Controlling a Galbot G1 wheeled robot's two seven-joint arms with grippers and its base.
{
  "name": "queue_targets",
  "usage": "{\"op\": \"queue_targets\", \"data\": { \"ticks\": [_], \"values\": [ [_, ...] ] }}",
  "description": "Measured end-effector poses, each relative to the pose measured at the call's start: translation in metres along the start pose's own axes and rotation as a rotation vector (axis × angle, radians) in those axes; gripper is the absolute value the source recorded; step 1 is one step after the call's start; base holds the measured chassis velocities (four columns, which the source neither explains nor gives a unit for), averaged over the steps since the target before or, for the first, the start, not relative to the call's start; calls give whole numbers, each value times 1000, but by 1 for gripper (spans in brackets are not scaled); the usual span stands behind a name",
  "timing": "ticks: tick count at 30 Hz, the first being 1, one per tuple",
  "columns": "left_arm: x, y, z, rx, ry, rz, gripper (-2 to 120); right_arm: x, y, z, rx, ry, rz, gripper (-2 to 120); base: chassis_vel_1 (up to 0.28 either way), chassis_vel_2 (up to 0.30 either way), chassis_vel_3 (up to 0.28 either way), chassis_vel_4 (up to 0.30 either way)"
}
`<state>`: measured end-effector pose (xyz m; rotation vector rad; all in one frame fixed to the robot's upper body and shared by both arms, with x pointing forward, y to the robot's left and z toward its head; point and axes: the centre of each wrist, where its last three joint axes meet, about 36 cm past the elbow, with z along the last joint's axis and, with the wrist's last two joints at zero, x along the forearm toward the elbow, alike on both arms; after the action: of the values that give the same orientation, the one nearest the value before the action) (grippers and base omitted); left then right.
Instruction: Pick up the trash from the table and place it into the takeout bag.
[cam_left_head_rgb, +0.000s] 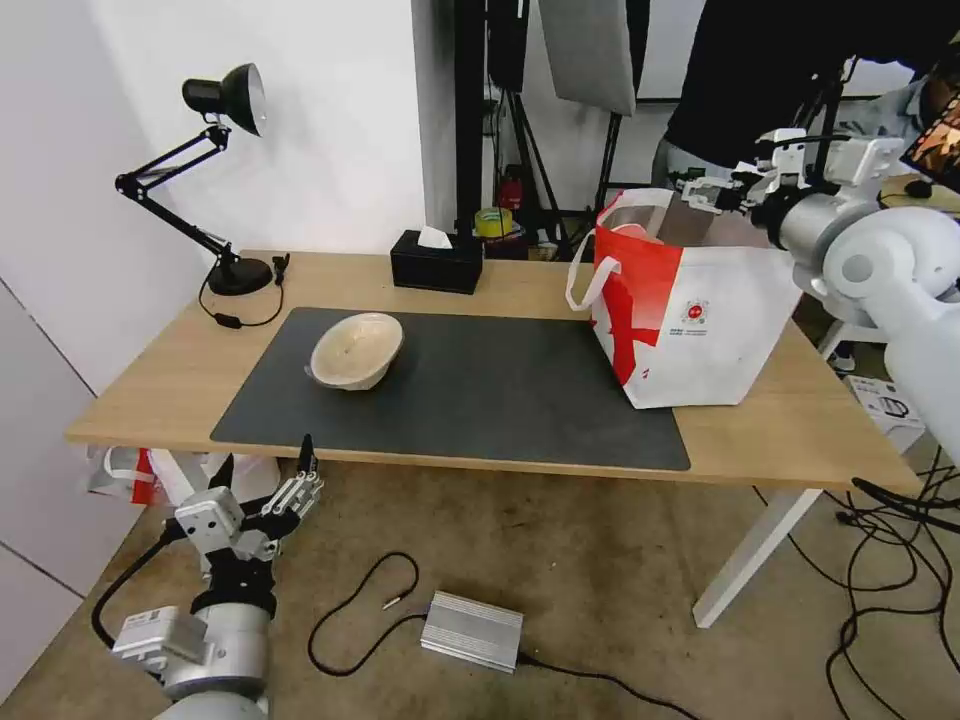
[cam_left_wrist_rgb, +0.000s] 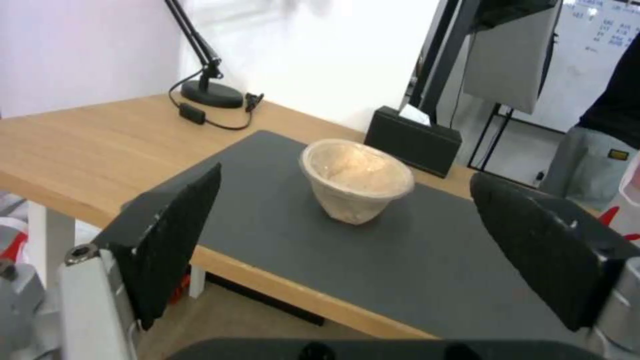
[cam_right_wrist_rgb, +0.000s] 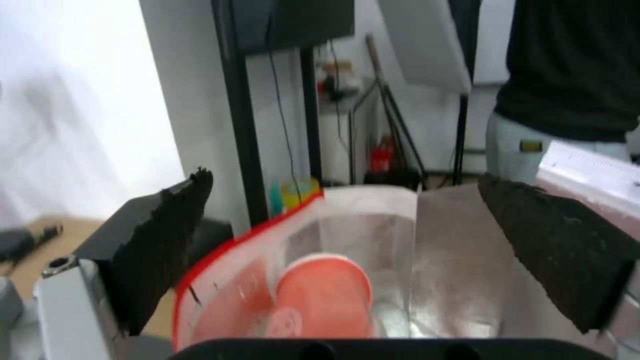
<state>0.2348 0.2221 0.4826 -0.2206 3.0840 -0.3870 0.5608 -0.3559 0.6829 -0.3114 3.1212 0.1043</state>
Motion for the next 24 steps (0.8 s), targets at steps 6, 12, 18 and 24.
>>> {"op": "queue_targets", "data": {
  "ticks": [6, 12, 18, 24],
  "values": [
    [1, 0, 0, 0, -1, -2, 100, 27, 17, 10, 2, -98, 17, 100, 0, 0, 0, 0],
    [1, 0, 0, 0, -5, -5, 100, 44, 26, 20, 21, -151, 32, 100, 0, 0, 0, 0],
    [0, 0, 0, -1, -8, -6, 100, 66, 44, 45, 23, -208, 34, 100, 0, 0, 0, 0],
    [0, 0, 0, -2, -9, -4, 100, 88, 60, 73, 18, -242, 40, 100, 0, 0, 0, 0]
  ]
}}
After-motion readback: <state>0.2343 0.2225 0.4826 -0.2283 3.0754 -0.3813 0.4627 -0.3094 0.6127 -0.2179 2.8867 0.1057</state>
